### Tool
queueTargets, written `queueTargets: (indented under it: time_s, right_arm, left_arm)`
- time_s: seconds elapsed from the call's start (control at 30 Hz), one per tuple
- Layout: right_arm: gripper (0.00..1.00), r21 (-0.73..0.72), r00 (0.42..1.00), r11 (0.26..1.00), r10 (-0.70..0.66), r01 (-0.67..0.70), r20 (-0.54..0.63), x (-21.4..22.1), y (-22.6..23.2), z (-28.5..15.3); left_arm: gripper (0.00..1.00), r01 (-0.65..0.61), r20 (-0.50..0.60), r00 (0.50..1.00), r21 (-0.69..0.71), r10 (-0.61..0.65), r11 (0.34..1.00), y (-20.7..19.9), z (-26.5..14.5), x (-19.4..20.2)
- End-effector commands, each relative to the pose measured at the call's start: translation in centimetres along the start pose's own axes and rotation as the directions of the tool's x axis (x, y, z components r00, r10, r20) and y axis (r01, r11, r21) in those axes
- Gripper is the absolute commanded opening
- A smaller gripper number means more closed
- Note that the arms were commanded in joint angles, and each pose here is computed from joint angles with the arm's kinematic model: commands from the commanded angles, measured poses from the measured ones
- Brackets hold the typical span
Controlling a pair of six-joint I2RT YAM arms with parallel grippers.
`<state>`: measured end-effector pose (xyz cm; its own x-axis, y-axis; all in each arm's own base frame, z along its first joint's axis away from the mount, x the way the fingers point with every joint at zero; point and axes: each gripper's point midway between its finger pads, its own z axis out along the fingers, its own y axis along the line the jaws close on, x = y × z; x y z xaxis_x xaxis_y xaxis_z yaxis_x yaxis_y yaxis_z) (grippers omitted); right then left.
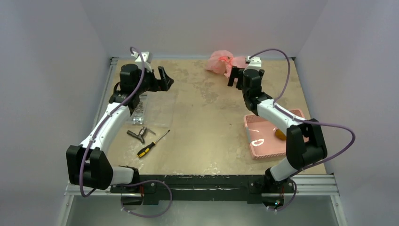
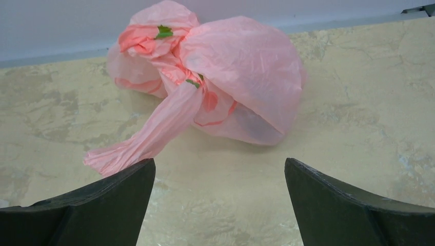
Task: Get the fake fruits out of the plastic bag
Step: Move the plastic bag to the center of the board.
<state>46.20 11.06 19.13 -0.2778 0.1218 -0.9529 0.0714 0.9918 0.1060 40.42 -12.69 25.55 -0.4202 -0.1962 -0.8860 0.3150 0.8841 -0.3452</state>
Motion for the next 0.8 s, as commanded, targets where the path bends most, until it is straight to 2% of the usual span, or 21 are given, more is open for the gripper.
queueTargets:
  time_s: [0.0, 0.33, 0.57, 0.77]
  right_arm:
    - [0.99, -0.037, 0.994, 0.996, 0.085, -0.083, 0.073, -4.0, 1.8, 1.1]
    - [0.99, -0.064, 0.966, 0.964, 0.256, -0.257, -0.025, -3.5, 4.6, 4.0]
    - [0.99, -0.154, 0.879, 0.866, 0.469, -0.476, -0.080, -4.4, 6.2, 5.4]
    - [0.99, -0.145, 0.822, 0.809, 0.564, -0.570, -0.080, -4.6, 6.3, 7.2]
  left_arm:
    - [1.00, -0.024, -0.024, 0.999, 0.100, 0.026, 0.995, -2.4, 0.3, -0.2]
    - [0.98, 0.027, -0.085, 0.996, 0.209, -0.010, 0.978, -4.5, 0.9, 0.3]
    - [0.92, 0.060, -0.147, 0.989, 0.267, -0.021, 0.962, -5.5, 1.3, 0.8]
    - [0.92, 0.082, -0.175, 0.984, 0.296, -0.030, 0.952, -6.0, 1.5, 0.9]
